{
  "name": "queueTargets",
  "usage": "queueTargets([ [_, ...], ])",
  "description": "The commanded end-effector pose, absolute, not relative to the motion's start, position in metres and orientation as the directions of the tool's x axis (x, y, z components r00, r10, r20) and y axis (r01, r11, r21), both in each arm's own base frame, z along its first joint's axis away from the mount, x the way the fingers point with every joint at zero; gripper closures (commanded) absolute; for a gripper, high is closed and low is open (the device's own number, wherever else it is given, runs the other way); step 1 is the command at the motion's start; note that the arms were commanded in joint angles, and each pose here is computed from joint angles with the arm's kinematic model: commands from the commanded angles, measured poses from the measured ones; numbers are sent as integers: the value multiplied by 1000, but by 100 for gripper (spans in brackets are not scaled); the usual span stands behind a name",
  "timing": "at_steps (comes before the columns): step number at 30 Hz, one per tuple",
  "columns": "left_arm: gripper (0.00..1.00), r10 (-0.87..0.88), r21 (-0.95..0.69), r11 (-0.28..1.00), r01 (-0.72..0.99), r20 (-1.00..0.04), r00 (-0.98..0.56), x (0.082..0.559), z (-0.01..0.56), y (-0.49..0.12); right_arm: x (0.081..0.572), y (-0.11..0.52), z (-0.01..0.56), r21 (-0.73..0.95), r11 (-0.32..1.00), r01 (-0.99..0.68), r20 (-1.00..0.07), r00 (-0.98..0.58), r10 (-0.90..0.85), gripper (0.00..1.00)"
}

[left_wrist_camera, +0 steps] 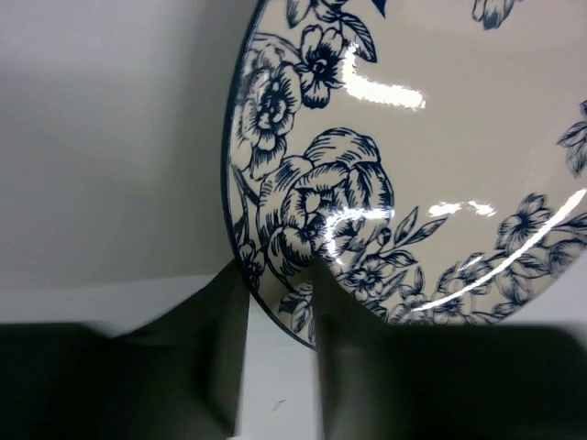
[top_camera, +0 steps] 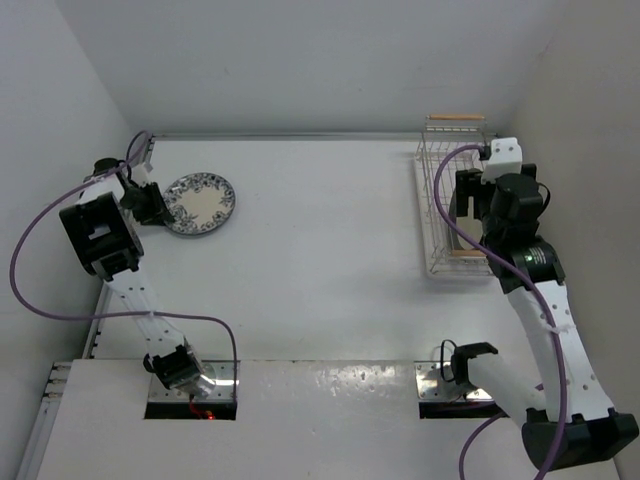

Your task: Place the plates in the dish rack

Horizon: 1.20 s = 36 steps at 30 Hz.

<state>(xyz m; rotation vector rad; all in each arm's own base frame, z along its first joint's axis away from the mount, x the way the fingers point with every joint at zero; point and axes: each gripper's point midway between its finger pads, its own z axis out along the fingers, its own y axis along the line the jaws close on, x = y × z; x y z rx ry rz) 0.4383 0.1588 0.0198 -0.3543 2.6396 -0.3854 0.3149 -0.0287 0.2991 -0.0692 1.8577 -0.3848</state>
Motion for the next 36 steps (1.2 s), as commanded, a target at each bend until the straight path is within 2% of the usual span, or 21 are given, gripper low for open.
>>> queueTargets([
  [1, 79, -263, -398, 908, -132, -296, -918, 432, -16, 120, 314, -23, 296, -276, 953, 129, -924, -310, -225, 16],
  [2, 94, -242, -405, 908, -109, -291, -926, 433, -17, 113, 314, -22, 295, -266, 956, 124, -926, -308, -217, 16],
  [3, 100, -241, -405, 908, -109, -291, -926, 433, -17, 113, 315, -19, 293, -264, 958, 111, -924, -313, -218, 17],
  [8, 100, -40, -378, 919, 112, -374, -927, 435, 10, 68, 315, 7, 285, -216, 976, -17, -927, -312, -210, 17],
  [10, 100, 71, -329, 913, 241, -454, -888, 436, 43, 48, 313, 28, 275, -174, 976, -132, -920, -332, -208, 18],
  [11, 100, 128, -339, 888, 311, -466, -875, 430, 51, 23, 311, 57, 268, -113, 954, -278, -919, -335, -206, 18],
  [13, 100, 209, -312, 850, 424, -539, -816, 425, 91, -5, 305, 89, 256, -16, 918, -397, -912, -369, -176, 18],
  [14, 100, 282, -306, 807, 505, -552, -785, 417, 102, -30, 300, 118, 252, 58, 853, -519, -914, -371, -164, 18],
  [15, 100, 311, -307, 774, 553, -577, -755, 412, 114, -46, 295, 140, 241, 121, 817, -564, -900, -409, -149, 18],
  [16, 100, 341, -293, 755, 586, -588, -733, 406, 123, -57, 292, 151, 230, 187, 801, -568, -885, -452, -114, 19],
  [17, 100, 372, -258, 726, 637, -632, -680, 402, 145, -69, 298, 167, 241, 223, 769, -599, -907, -417, -61, 19],
  [18, 100, 410, -257, 683, 683, -639, -651, 391, 152, -91, 291, 186, 216, 274, 731, -625, -877, -475, -76, 19],
  [23, 100, 520, -203, 534, 821, -687, -508, 350, 181, -145, 302, 242, 197, 379, 646, -663, -864, -503, -10, 19],
  [28, 100, 545, -184, 432, 883, -727, -418, 318, 200, -170, 305, 282, 160, 427, 596, -680, -826, -562, -49, 21],
  [29, 100, 544, -200, 415, 888, -727, -419, 313, 198, -175, 311, 287, 164, 417, 590, -692, -846, -533, -28, 21],
  [34, 100, 529, -197, 359, 913, -762, -372, 301, 212, -187, 316, 312, 137, 480, 564, -672, -816, -577, 6, 21],
  [36, 100, 523, -193, 352, 916, -771, -363, 299, 216, -187, 309, 324, 117, 509, 548, -664, -783, -622, -27, 25],
])
